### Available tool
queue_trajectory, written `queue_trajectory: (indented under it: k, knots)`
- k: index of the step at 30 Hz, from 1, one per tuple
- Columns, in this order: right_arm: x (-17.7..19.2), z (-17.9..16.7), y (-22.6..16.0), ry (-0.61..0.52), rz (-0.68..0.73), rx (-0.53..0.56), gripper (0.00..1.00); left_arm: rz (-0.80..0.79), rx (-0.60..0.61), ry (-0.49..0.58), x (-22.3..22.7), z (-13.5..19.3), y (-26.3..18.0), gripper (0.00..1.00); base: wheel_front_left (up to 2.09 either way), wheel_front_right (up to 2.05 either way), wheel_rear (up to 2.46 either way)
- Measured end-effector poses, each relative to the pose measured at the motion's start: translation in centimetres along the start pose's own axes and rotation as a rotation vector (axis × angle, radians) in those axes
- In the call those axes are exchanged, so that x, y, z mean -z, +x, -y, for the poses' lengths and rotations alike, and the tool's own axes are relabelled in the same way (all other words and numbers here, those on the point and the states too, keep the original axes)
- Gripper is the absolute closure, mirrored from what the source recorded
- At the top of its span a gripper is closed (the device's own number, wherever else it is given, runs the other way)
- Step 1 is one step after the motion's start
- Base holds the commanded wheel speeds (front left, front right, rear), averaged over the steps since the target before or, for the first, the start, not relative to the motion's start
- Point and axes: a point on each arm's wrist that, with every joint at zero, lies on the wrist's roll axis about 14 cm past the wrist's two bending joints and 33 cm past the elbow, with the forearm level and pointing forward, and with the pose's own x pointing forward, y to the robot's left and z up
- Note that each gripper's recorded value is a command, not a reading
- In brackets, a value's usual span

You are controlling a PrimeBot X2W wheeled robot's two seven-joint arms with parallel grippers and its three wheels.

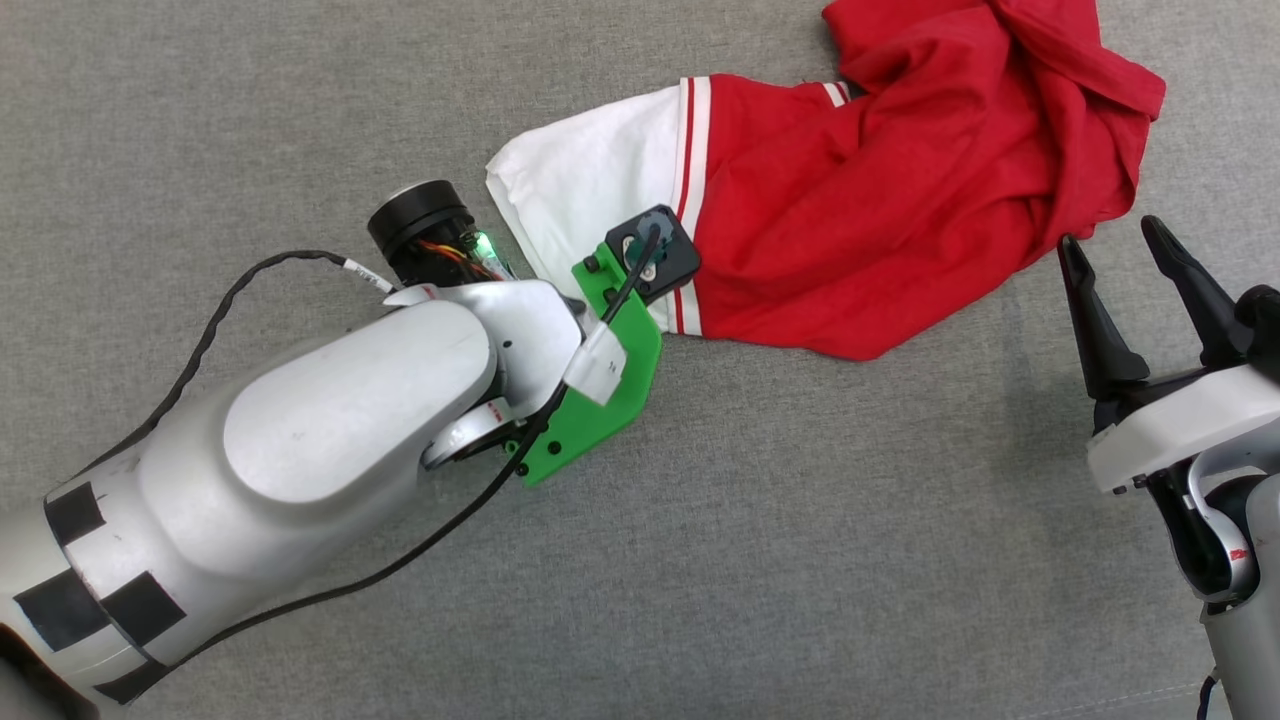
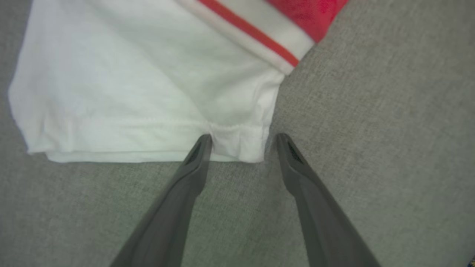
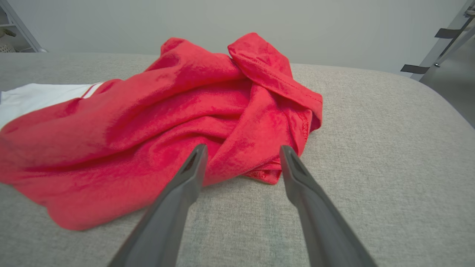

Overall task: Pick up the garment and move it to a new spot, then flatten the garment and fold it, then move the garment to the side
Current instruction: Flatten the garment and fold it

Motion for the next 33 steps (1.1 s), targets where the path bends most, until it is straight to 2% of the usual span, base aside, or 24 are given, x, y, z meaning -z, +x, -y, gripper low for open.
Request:
queue_trajectory:
  k: [8, 14, 20, 24, 25, 26, 27, 28, 30, 33]
  knots:
    - [-1.2, 0.2, -0.5, -0.004, 0.032, 0.002, 0.0, 0.083, -0.073, -0.031, 0.9, -1.7, -2.4, 1.0, 0.0, 0.0, 0.0]
    - [-1.9, -0.1, -1.6, 0.007, 0.044, -0.004, 0.0, 0.038, -0.199, -0.123, 5.6, -4.6, -6.6, 1.0, 0.0, 0.0, 0.0]
    - [-2.8, -1.3, -1.4, 0.018, 0.063, -0.039, 0.0, -0.049, -0.266, -0.245, 12.1, -5.1, -8.5, 1.0, 0.0, 0.0, 0.0]
    - [-2.8, -1.8, -1.3, 0.024, 0.054, -0.053, 0.0, -0.034, -0.277, -0.313, 13.8, -5.0, -8.4, 1.0, 0.0, 0.0, 0.0]
    - [-2.7, -1.8, -1.3, 0.023, 0.05, -0.055, 0.0, -0.017, -0.284, -0.323, 13.7, -5.1, -8.4, 0.26, 0.0, 0.0, 0.0]
    - [-2.7, -1.8, -1.4, 0.019, 0.047, -0.057, 0.0, 0.01, -0.291, -0.33, 13.5, -5.2, -8.3, 0.0, 0.0, 0.0, 0.0]
    - [-3.0, -1.8, -1.4, 0.014, 0.052, -0.059, 0.0, 0.05, -0.304, -0.338, 13.1, -5.3, -8.2, 0.0, 0.0, 0.0, 0.0]
    - [-4.1, -1.7, -1.6, -0.01, 0.072, -0.068, 0.0, 0.187, -0.376, -0.322, 10.9, -6.2, -8.9, 0.0, 0.0, 0.0, 0.0]
    - [-5.2, -1.7, -1.7, -0.028, 0.098, -0.076, 0.0, 0.303, -0.434, -0.288, 8.8, -6.7, -9.7, 0.0, 0.0, 0.0, 0.0]
    - [-7.4, -2.0, -1.8, -0.064, 0.137, -0.097, 0.0, 0.505, -0.534, -0.293, 5.8, -7.3, -11.9, 0.0, 0.0, 0.0, 0.0]
